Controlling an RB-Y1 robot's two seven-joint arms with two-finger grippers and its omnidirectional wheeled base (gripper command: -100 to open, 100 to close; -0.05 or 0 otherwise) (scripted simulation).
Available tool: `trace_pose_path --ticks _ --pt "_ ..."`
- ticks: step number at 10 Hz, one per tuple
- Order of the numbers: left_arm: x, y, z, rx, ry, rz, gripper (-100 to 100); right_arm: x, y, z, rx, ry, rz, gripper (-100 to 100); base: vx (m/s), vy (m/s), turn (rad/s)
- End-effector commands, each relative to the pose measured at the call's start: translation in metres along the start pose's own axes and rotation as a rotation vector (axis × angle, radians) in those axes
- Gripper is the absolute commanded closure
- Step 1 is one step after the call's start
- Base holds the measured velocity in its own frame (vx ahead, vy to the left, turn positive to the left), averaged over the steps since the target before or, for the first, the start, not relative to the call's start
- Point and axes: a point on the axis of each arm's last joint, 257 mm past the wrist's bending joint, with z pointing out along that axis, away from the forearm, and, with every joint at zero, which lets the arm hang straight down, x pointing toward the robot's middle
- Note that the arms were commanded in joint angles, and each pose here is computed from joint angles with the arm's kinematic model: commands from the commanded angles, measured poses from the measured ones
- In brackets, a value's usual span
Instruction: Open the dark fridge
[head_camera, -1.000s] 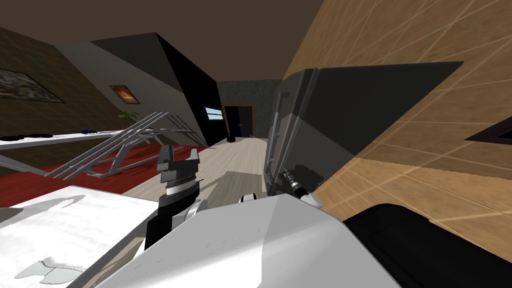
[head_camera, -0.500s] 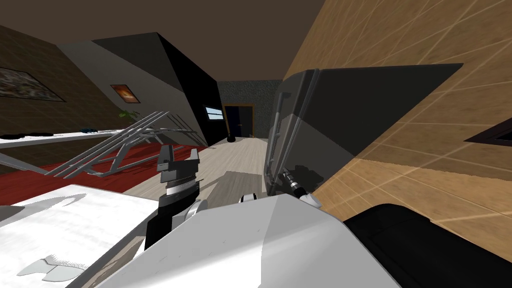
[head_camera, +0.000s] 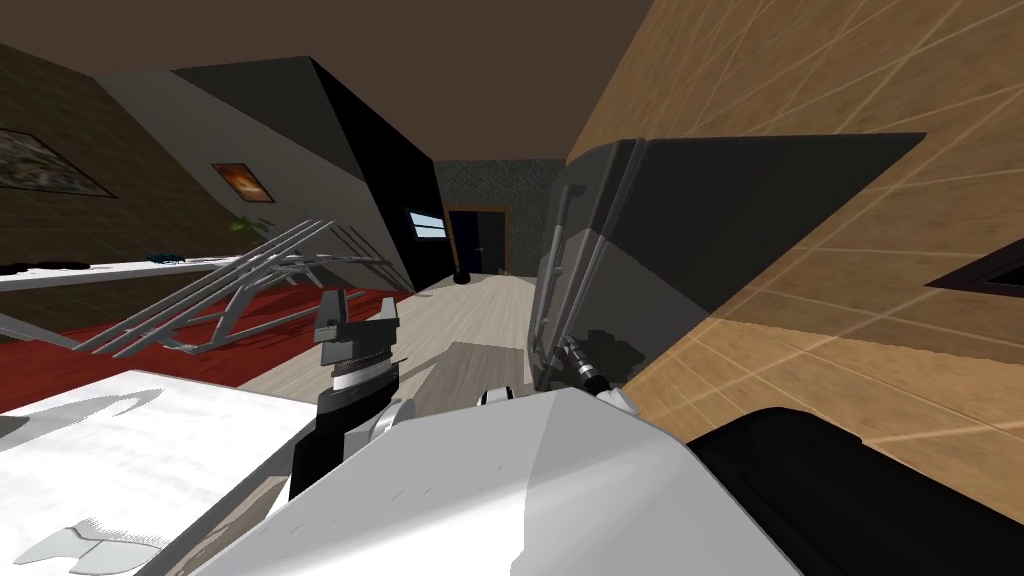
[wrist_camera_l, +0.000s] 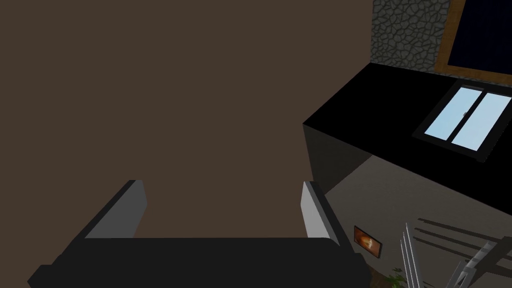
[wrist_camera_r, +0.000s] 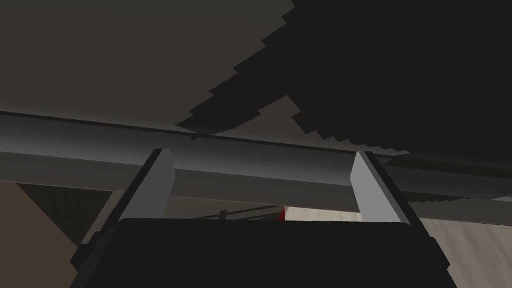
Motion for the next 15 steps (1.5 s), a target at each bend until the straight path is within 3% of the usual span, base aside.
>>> trace_pose_path --ticks 1,4,6,7,8,9,12,14,15 --pt "0.0 0.0 0.0 0.0 0.0 0.0 0 -0.027 -0.021 0.018 0.07 -0.039 0.06 -100 0.012 0.001 -0.019" --pt "0.0 0.0 0.0 0.0 0.0 0.0 0 -0.027 -0.021 0.018 0.07 -0.039 0.06 -100 0.008 0.045 0.06" --pt "0.0 0.0 0.0 0.0 0.0 0.0 0 -0.036 -0.023 0.019 0.088 -0.035 0.107 -100 0.006 0.025 0.013" --pt "0.0 0.0 0.0 0.0 0.0 0.0 0 -0.049 -0.024 0.021 0.106 -0.029 0.167 -100 0.013 0.007 -0.024" --pt "0.0 0.0 0.0 0.0 0.0 0.0 0 -0.048 -0.009 0.012 0.068 -0.034 0.148 -100 -0.012 0.015 -0.015" --pt "0.0 0.0 0.0 0.0 0.0 0.0 0 -0.069 0.001 0.019 0.023 -0.064 0.174 -100 -0.065 -0.054 0.175" --pt "0.0 0.0 0.0 0.0 0.0 0.0 0 -0.065 0.022 0.019 -0.059 -0.043 0.185 -100 -0.023 -0.048 0.042" --pt "0.0 0.0 0.0 0.0 0.0 0.0 0 -0.07 0.027 0.019 -0.082 -0.058 0.2 -100 0.023 0.001 -0.002" --pt "0.0 0.0 0.0 0.0 0.0 0.0 0 -0.085 0.033 0.025 -0.115 -0.072 0.198 -100 -0.032 -0.054 0.23"
